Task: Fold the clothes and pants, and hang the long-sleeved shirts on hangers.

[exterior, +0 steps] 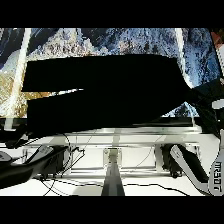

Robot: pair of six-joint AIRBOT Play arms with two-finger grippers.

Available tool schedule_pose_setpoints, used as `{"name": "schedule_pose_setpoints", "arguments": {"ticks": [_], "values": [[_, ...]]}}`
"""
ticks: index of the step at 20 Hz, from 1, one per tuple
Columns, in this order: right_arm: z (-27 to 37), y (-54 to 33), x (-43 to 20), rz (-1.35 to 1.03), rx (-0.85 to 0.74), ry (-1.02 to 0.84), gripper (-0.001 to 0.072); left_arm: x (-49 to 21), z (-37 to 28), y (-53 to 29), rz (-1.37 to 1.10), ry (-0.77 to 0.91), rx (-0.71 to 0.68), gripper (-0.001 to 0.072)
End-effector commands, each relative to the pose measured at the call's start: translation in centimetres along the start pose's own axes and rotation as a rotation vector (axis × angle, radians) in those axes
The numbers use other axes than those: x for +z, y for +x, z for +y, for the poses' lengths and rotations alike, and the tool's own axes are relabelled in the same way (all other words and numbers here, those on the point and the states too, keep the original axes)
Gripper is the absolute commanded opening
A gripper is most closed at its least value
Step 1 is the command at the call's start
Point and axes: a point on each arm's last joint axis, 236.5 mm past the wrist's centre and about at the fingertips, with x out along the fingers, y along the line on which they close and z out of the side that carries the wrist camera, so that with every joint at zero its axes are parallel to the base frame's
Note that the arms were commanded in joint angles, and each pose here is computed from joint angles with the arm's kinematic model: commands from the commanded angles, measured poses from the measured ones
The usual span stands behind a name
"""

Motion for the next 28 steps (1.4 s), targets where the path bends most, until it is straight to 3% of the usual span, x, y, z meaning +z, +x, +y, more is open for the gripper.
{"name": "schedule_pose_setpoints", "arguments": {"ticks": [1,2,5,7,8,14,17,21,28], "values": [[-0.2,0.0,-0.1,0.002,-0.007,-0.011,0.0013,2.0,-1.1,0.3,-0.077,-0.004,-0.028,0.0556],[-0.3,0.0,-0.1,0.004,-0.012,-0.017,0.0013,1.7,-1.2,0.7,-0.053,0.024,-0.015,0.0484],[-0.4,0.0,-0.5,0.021,-0.018,-0.027,0.0012,0.5,-1.5,2.0,0.051,0.108,0.024,0.0446],[-0.4,0.0,-0.9,0.037,-0.019,-0.032,0.0012,1.0,-2.2,2.1,0.049,0.158,0.033,0.0089],[-0.4,0.0,-0.9,0.037,-0.019,-0.032,0.0013,1.3,-2.5,1.9,0.044,0.183,0.037,0.0012],[-0.7,-1.5,0.1,0.009,-0.047,-0.087,0.0013,4.4,-4.5,-2.0,-0.016,0.361,-0.007,0.0011],[-0.8,-4.6,1.9,-0.045,-0.086,-0.161,0.0012,8.0,-8.2,-4.8,-0.166,0.387,-0.124,0.0011],[-0.3,-9.4,2.7,-0.114,-0.119,-0.215,0.0012,11.9,-12.0,-9.1,-0.344,0.376,-0.245,0.0011],[-0.2,-12.2,3.0,-0.198,-0.131,-0.123,0.0012,17.7,-11.9,-12.1,-0.551,0.206,-0.175,0.0008]]}}
